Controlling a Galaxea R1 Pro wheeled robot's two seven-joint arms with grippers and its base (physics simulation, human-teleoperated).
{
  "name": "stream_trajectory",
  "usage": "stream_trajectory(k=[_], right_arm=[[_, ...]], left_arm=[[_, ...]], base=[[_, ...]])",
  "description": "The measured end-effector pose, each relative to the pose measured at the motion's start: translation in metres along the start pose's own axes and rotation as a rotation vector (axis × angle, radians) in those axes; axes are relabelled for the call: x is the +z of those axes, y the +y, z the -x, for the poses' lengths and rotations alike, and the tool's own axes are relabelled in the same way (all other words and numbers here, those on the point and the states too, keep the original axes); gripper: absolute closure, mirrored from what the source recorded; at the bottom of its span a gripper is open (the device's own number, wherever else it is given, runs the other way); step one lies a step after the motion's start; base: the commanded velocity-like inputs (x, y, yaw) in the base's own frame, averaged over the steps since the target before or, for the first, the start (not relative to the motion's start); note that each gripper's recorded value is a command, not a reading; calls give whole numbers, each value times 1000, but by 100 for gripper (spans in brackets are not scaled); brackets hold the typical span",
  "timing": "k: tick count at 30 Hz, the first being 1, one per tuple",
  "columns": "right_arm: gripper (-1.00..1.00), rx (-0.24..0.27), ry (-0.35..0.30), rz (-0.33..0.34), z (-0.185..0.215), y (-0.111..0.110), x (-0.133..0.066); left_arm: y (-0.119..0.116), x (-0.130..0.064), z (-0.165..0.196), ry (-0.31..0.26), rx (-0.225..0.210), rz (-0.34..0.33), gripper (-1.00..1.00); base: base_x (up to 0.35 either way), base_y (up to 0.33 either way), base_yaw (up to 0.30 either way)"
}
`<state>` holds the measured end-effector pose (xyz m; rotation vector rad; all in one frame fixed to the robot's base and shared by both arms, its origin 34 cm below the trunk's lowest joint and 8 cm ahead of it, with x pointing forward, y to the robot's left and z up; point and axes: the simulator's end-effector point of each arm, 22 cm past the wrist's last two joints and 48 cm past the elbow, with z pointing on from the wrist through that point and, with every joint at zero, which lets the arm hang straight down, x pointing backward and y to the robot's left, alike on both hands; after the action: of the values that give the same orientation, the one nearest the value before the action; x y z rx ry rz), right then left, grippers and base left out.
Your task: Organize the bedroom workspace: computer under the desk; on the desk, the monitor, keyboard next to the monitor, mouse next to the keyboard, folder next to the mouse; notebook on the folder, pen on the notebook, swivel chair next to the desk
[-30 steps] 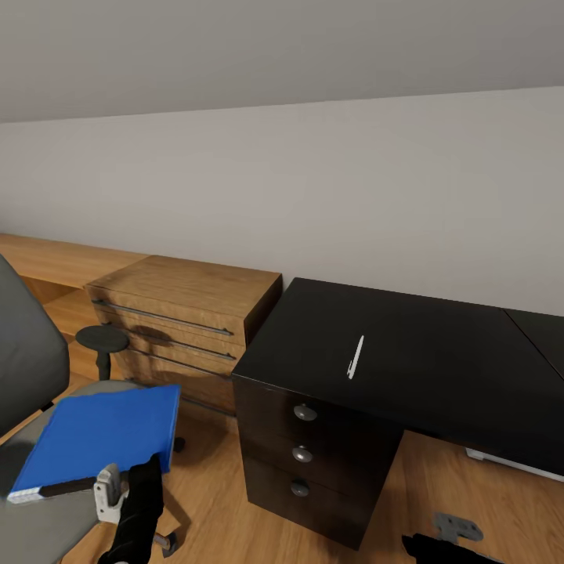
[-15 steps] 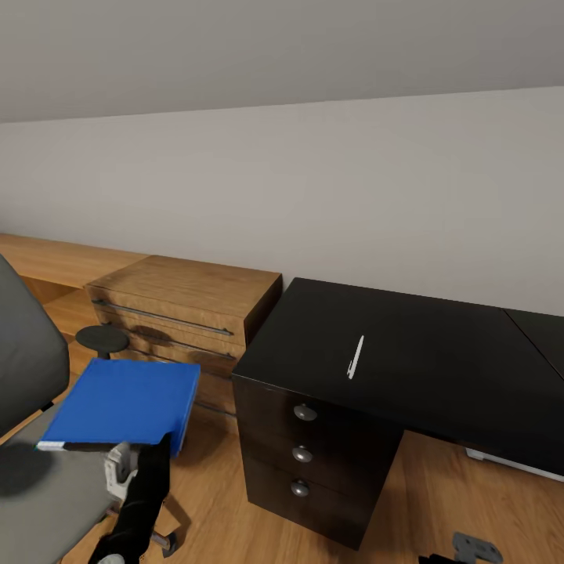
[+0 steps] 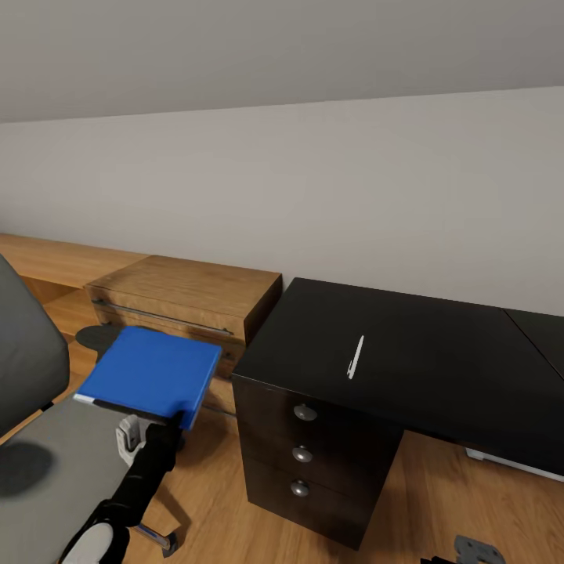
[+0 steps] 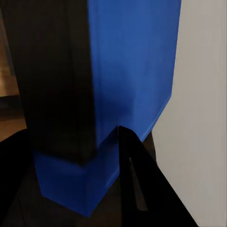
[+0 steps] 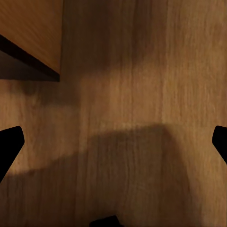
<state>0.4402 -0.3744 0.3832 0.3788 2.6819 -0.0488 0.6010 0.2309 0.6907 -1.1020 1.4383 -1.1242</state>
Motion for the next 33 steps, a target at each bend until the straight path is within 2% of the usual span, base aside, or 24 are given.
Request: stream_trajectory(k=[5,6,9,11,13,14,16,17,21,23,24,27,28,32,33], right_arm=[[-100,2,11,-7,-6,-3,2],[-100,0,18,-14,-9,-6,3],[-100,-25,2,-38,-11,-13,5],[-100,-54,-29,-49,-5,-17,6],[-100,-67,-42,-38,-2,-16,6],[-100,-76,-48,-16,-2,-13,7],[-100,-82,-40,5,-7,-13,8],[-100,-85,-28,22,-14,-13,10],[-100,-86,-9,44,-24,-14,12],[-100,-87,-3,47,-26,-14,13],[-100,-88,2,50,-29,-15,14],[-100,-87,-13,52,-27,-15,14],[-100,-84,-26,59,-26,-10,15],[-100,-83,-28,60,-26,-9,15],[-100,-83,-31,58,-25,-10,15]], left_arm=[[-5,3,1,4,3,-11,100],[-12,7,1,13,6,-25,100],[-38,24,-7,74,21,-76,100],[-61,36,-17,146,43,-113,100],[-76,44,-21,200,72,-137,100],[-91,51,-17,249,112,-159,100],[-107,57,-9,298,161,-182,100],[-118,59,-2,345,207,-195,100],[-141,60,20,410,269,-221,100],[-146,59,30,415,280,-226,100],[-151,57,36,442,292,-230,100],[-154,55,36,479,304,-233,100],[-161,53,32,509,312,-249,100],[-163,53,31,517,321,-250,100],[-166,50,22,557,332,-257,100]], base=[[0,0,0],[0,0,0],[0,0,0],[0,0,0],[0,0,0],[0,0,0],[0,0,0],[0,0,0],[0,0,-29],[0,0,-128],[0,0,-183],[0,0,-234],[0,0,-275],[0,0,-278],[0,0,-278]])
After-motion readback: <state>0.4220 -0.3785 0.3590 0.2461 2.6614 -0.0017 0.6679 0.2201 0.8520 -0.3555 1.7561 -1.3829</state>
